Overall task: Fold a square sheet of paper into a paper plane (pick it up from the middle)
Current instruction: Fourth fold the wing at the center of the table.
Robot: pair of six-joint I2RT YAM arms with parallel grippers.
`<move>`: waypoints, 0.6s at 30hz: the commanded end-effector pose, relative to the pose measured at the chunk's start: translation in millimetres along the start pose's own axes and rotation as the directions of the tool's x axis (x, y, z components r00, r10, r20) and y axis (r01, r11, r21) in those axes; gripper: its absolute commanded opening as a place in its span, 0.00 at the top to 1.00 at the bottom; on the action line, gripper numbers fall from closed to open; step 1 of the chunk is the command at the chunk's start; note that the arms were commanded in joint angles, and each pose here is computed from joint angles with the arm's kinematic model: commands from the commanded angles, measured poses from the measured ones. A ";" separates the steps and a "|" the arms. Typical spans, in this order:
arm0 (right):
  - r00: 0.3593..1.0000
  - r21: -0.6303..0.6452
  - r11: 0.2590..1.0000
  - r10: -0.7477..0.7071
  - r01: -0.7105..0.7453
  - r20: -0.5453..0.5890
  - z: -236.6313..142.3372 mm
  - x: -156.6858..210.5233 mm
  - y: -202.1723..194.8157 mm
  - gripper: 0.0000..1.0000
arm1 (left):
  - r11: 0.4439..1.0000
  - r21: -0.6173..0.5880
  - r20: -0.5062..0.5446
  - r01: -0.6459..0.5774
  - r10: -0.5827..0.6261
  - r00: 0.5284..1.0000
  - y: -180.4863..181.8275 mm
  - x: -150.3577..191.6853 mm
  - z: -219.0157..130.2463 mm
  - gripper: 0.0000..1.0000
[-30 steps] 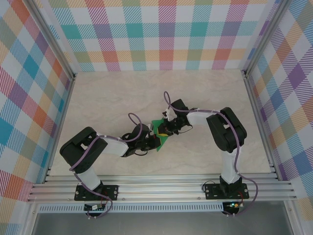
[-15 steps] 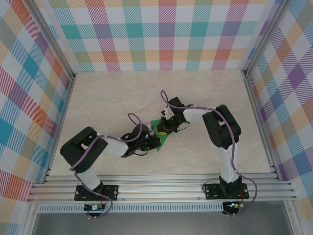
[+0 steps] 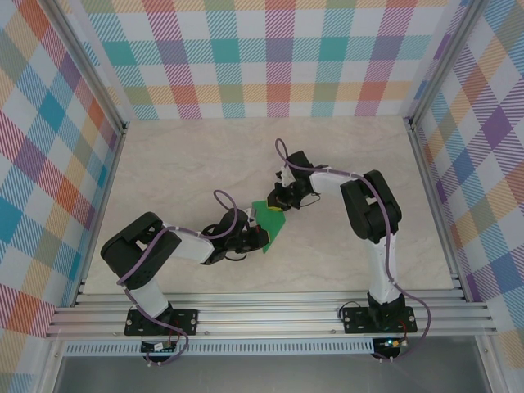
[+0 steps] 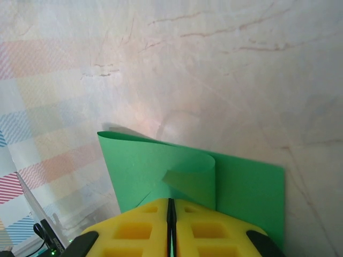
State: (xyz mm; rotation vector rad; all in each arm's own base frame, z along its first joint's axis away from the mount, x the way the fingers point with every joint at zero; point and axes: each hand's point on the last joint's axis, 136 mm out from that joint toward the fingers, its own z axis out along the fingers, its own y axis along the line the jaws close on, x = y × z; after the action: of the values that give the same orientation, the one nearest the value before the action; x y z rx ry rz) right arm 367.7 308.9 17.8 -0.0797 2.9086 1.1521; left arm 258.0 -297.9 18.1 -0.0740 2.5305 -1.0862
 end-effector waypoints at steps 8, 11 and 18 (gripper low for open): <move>0.995 0.065 0.997 0.022 -0.028 0.102 -2.2 -45.5 -27.3 0.89 | 0.953 -0.299 -0.200 0.048 -0.111 0.974 87.9 71.6 -9.2 1.00; 0.993 0.061 0.997 0.028 -0.036 0.118 -6.9 -54.7 -28.4 0.89 | 0.952 -0.303 -0.202 0.049 -0.114 0.973 89.0 72.8 -9.2 1.00; 0.991 0.044 0.999 0.025 -0.031 0.131 -15.8 -68.1 -26.3 0.89 | 0.952 -0.301 -0.196 0.049 -0.112 0.974 87.1 71.0 -9.1 1.00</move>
State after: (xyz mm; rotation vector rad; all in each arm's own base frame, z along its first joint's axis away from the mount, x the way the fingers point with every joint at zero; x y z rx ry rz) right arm 421.5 292.0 20.2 0.0226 2.8442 1.1245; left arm 257.9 -298.3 18.2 -0.0728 2.5286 -1.0886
